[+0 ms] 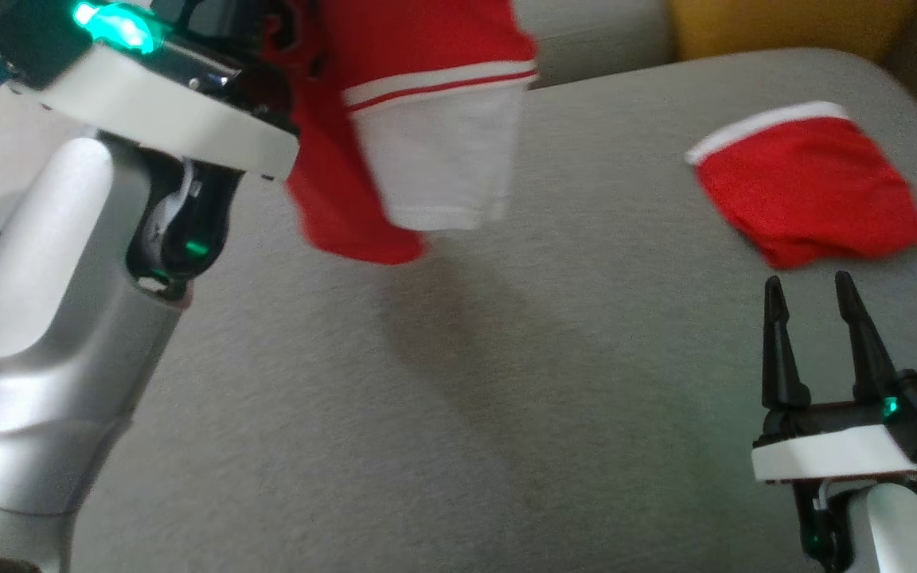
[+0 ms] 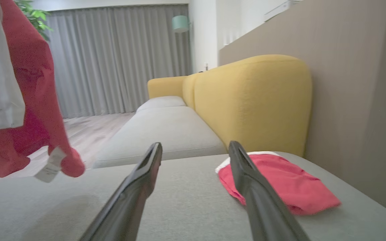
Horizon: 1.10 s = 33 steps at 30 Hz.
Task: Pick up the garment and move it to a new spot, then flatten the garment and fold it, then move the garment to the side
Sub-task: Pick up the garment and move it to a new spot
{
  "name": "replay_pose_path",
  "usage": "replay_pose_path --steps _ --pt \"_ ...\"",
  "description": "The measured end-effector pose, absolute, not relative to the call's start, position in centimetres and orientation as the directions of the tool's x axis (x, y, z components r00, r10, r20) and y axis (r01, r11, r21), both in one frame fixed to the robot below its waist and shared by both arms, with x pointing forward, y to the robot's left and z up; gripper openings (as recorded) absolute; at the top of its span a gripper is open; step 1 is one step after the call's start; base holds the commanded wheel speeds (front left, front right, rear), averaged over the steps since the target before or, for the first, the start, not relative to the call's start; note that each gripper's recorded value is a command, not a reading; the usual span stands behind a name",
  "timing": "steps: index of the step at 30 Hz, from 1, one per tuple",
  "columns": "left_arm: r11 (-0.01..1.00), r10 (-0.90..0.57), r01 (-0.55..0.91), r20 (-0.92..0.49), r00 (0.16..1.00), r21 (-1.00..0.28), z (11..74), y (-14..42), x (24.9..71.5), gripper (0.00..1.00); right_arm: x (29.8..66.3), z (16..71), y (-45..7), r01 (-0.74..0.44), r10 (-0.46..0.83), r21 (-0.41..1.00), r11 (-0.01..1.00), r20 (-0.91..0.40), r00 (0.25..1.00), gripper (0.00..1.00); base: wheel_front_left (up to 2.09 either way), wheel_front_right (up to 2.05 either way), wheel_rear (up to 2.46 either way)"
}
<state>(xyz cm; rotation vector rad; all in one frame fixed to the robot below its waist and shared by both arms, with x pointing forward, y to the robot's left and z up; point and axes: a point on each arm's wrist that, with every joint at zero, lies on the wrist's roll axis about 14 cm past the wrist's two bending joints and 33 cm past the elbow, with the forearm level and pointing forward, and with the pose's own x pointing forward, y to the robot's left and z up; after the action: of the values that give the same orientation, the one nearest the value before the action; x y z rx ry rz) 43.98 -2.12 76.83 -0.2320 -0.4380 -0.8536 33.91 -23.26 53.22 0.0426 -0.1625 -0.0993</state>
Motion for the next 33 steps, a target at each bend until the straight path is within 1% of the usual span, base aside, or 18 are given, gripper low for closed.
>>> replay_pose_path --steps 4,7,10,11,13,14,15,16,17,19,21,24,26,28,31,33 --pt "0.548 -0.731 0.835 0.456 0.508 -0.052 76.8 -6.7 42.8 0.0 31.7 53.7 -25.3 0.166 -0.175 0.064 0.984 0.175 0.969 1.0 0.0 0.0 0.0" --pt "0.5 -0.771 0.86 0.401 0.495 -0.102 74.1 -9.6 42.9 0.0 30.9 54.1 -26.0 0.192 -0.203 0.074 0.979 0.186 0.962 1.0 0.0 0.0 0.0" --pt "0.494 -0.806 0.852 0.275 0.524 -0.176 67.4 -11.4 43.9 0.0 31.3 53.8 -25.9 0.192 -0.203 0.082 0.978 0.173 0.964 1.0 0.0 0.0 0.0" --pt "0.509 -0.812 0.838 0.212 0.543 -0.197 64.1 -11.6 44.4 0.0 31.8 53.7 -25.7 0.183 -0.194 0.08 0.98 0.168 0.966 1.0 0.0 0.0 0.0" --pt "0.55 -0.815 0.812 0.085 0.573 -0.197 57.4 -11.1 45.0 0.0 33.0 53.4 -24.9 0.158 -0.168 0.076 0.985 0.155 0.974 1.0 0.0 0.0 0.0" --pt "0.58 -0.803 0.79 0.025 0.595 -0.199 54.0 -10.5 45.3 0.02 33.6 53.2 -24.5 0.142 -0.152 0.072 0.987 0.145 0.978 1.0 0.0 0.0 0.0" --pt "0.614 -0.782 0.763 -0.024 0.623 -0.203 51.3 -9.7 45.7 0.25 34.2 52.8 -24.0 0.128 -0.136 0.068 0.989 0.133 0.982 1.0 0.0 0.0 0.0" --pt "0.647 -0.756 0.728 -0.067 0.651 -0.226 48.9 -9.1 46.0 0.68 34.7 52.4 -23.7 0.116 -0.123 0.065 0.991 0.12 0.985 1.0 0.0 0.0 0.0" --pt "0.672 -0.734 0.697 -0.103 0.671 -0.248 46.9 -8.6 46.2 1.0 35.2 51.9 -23.3 0.105 -0.111 0.063 0.992 0.104 0.988 1.0 0.0 0.0 0.0" --pt "0.689 -0.721 0.674 -0.153 0.676 -0.268 44.2 -8.2 45.9 1.0 35.9 50.8 -22.7 0.088 -0.092 0.062 0.994 0.072 0.993 1.0 0.0 0.0 0.0" --pt "0.694 -0.714 0.661 -0.159 0.682 -0.286 43.5 -8.4 45.6 1.0 36.4 49.6 -22.3 0.076 -0.079 0.064 0.995 0.035 0.996 1.0 0.0 0.0 0.0" --pt "0.742 -0.649 0.602 -0.092 0.755 -0.295 45.3 -7.0 46.3 1.0 37.0 48.3 -21.4 0.05 -0.05 0.06 0.997 -0.002 0.999 1.0 0.0 0.0 0.0" --pt "0.787 -0.584 0.544 -0.065 0.809 -0.291 46.1 -5.0 46.1 1.0 36.9 47.8 -21.2 0.042 -0.041 0.06 0.997 -0.016 0.999 1.0 0.0 0.0 0.0" --pt "0.829 -0.522 0.487 -0.069 0.85 -0.274 46.0 -2.5 44.6 1.0 36.2 47.8 -21.2 0.045 -0.044 0.062 0.997 -0.015 0.999 1.0 0.0 0.0 0.0" --pt "0.884 -0.425 0.389 -0.097 0.9 -0.262 45.3 1.1 40.9 1.0 34.4 47.4 -20.8 0.042 -0.04 0.067 0.997 -0.025 0.999 1.0 0.0 0.0 0.0" --pt "0.913 -0.357 0.327 -0.09 0.93 -0.244 45.7 3.4 38.7 1.0 33.2 47.3 -20.2 0.024 -0.022 0.065 0.998 -0.029 0.999 1.0 0.0 0.0 0.0"
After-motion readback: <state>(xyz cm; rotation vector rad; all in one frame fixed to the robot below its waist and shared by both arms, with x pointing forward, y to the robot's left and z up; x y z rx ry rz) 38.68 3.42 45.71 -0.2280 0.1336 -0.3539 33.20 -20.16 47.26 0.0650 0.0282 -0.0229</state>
